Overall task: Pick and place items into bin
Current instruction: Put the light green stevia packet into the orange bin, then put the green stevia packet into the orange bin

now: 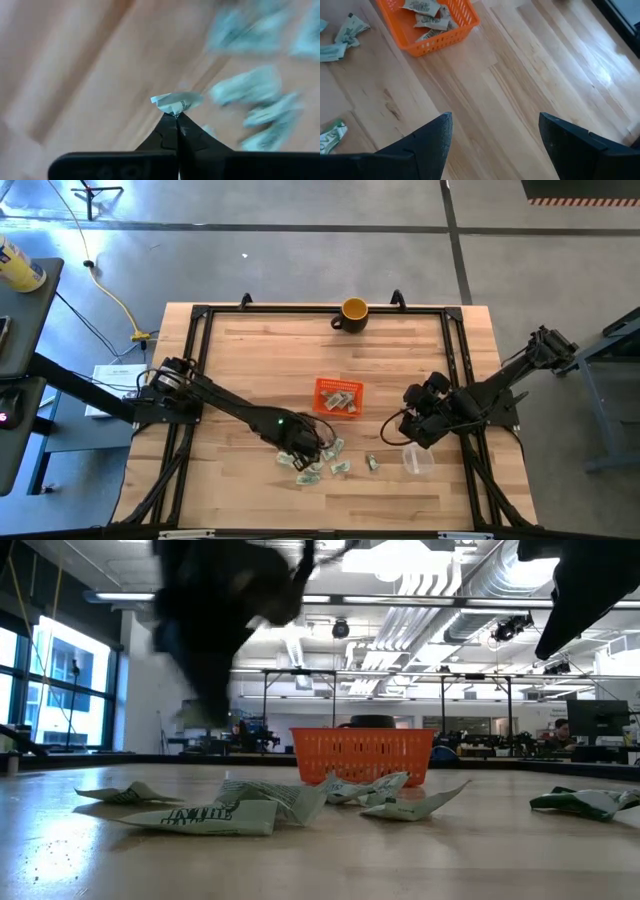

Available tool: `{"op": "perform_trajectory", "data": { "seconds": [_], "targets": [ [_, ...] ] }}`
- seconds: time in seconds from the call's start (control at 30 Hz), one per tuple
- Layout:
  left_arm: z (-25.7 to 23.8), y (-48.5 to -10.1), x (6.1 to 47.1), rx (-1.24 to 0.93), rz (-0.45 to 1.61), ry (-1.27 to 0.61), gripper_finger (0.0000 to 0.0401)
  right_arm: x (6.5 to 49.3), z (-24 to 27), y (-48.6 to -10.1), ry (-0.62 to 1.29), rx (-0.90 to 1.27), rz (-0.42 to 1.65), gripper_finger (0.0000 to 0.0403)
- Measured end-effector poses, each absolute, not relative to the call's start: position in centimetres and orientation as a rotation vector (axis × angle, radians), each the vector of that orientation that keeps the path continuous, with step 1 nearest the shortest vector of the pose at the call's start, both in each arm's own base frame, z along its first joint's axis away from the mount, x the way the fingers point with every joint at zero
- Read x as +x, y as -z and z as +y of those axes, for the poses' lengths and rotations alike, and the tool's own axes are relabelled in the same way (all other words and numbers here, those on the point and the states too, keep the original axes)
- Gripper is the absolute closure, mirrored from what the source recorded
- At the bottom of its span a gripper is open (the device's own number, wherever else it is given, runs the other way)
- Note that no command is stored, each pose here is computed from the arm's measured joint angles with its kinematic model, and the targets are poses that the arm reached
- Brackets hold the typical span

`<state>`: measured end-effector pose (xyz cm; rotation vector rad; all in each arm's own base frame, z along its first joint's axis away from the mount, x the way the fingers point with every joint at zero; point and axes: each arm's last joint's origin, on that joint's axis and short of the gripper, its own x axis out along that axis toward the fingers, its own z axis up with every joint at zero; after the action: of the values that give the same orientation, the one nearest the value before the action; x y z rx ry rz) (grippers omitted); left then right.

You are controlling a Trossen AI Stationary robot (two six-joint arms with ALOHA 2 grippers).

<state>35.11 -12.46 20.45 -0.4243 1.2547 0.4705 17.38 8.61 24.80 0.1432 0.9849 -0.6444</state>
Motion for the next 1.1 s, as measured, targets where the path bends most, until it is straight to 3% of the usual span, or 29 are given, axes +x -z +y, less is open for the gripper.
{"op": "perform_trajectory", "data": {
  "seconds": [0.2,0.43,0.53,0.7,0.9,1.1],
  "targets": [
    [-9.3,-24.8,39.0,-0.108,0.999,-0.341,0.0366,17.3,8.4,-24.7,0.635,0.129,1.026,0.0116],
    [-2.5,-25.0,41.6,0.007,0.934,-0.217,0.0366,17.2,8.4,-24.7,0.615,0.099,1.052,0.0116],
    [-2.2,-24.6,41.7,0.065,0.960,-0.143,0.0333,17.2,8.4,-24.7,0.619,0.100,1.052,0.0116],
    [-2.3,-24.3,42.1,0.110,0.948,-0.113,0.0243,17.5,8.6,-24.7,0.570,0.082,1.044,0.0116],
    [-4.4,-24.4,40.8,0.002,1.020,-0.161,0.0157,19.2,9.8,-24.6,0.314,-0.083,1.033,0.0116],
    [-10.8,-25.1,39.1,-0.108,0.999,-0.169,0.0150,22.4,12.8,-22.2,-0.105,-0.184,1.076,0.0116]
  ]
}}
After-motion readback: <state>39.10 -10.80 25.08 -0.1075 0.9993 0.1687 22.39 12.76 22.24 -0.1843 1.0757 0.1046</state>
